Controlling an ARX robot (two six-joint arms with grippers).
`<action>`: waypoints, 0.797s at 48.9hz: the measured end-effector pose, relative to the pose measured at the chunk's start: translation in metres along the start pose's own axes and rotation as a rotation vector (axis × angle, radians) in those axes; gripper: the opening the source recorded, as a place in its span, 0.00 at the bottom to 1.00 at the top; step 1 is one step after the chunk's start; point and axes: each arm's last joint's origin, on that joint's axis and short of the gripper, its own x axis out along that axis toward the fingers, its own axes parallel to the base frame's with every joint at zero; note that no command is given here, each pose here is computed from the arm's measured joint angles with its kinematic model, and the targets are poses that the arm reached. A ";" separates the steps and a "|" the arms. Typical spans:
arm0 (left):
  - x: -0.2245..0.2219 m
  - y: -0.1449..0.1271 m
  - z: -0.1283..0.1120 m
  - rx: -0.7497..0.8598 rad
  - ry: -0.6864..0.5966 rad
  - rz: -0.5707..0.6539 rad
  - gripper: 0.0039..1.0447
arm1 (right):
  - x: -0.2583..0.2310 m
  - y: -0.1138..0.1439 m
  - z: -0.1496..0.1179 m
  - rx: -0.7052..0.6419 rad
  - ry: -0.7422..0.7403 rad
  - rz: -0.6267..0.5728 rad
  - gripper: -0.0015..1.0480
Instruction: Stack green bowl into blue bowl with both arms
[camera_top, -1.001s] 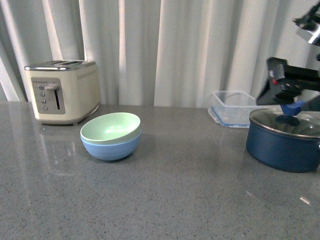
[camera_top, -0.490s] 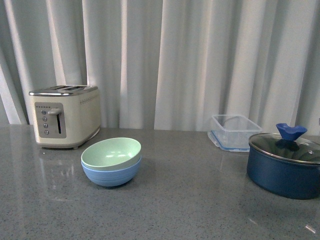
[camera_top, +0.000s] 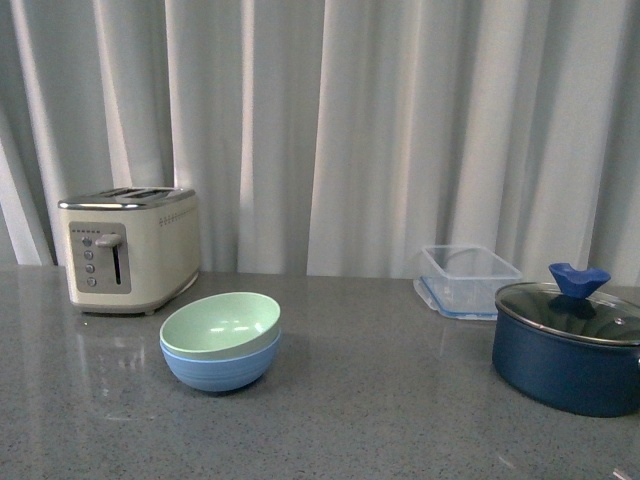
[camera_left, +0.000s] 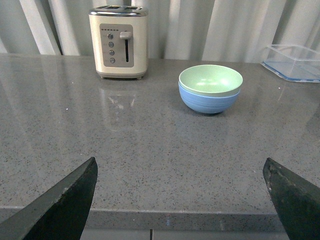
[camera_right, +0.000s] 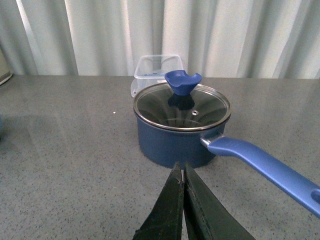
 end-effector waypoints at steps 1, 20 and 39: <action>0.000 0.000 0.000 0.000 0.000 0.000 0.94 | -0.002 0.000 -0.001 0.000 -0.001 0.000 0.01; 0.000 0.000 0.000 0.000 0.000 0.000 0.94 | -0.034 0.000 -0.018 0.000 0.001 0.001 0.01; 0.000 0.000 0.000 0.000 0.000 0.000 0.94 | -0.059 0.000 -0.035 0.000 0.000 0.001 0.01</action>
